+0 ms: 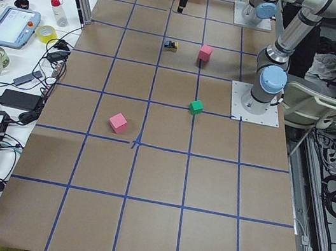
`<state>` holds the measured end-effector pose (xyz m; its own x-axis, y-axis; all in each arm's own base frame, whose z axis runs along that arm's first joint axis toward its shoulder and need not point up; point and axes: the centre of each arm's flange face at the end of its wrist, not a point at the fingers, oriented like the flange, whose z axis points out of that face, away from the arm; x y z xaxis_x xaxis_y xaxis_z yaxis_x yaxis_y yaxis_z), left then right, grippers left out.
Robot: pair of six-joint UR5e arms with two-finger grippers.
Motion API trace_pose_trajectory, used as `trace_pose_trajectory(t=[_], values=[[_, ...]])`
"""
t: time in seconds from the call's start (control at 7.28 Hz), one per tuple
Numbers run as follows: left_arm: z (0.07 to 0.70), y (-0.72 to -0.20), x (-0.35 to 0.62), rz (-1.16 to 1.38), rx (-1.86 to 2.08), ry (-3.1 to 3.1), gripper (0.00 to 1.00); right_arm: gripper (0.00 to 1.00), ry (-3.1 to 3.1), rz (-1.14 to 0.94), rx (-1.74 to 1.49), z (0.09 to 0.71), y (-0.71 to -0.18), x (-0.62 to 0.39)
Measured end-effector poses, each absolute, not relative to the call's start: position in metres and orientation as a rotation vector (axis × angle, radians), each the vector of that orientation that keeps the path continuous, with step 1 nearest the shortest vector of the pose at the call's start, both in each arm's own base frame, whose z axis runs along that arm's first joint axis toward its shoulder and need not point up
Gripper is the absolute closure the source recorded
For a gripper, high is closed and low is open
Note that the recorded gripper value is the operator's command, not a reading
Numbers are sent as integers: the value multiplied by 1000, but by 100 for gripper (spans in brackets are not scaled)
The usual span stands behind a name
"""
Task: Align button upright
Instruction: 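Reach the left gripper down to the switch lying on the table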
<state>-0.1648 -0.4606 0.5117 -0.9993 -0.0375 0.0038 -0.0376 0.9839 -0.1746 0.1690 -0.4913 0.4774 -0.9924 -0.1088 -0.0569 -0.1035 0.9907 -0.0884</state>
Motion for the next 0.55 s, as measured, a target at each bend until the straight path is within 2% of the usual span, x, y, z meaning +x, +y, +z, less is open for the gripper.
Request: trace_pose_trajectory(t=[0.27, 0.55], values=[[470, -461, -178, 377, 138, -3098, 0, 0, 3089, -185, -157, 525, -482, 165], [418, -444, -209, 544, 154, -3078, 0, 0, 3106, -227, -159, 543, -481, 161]])
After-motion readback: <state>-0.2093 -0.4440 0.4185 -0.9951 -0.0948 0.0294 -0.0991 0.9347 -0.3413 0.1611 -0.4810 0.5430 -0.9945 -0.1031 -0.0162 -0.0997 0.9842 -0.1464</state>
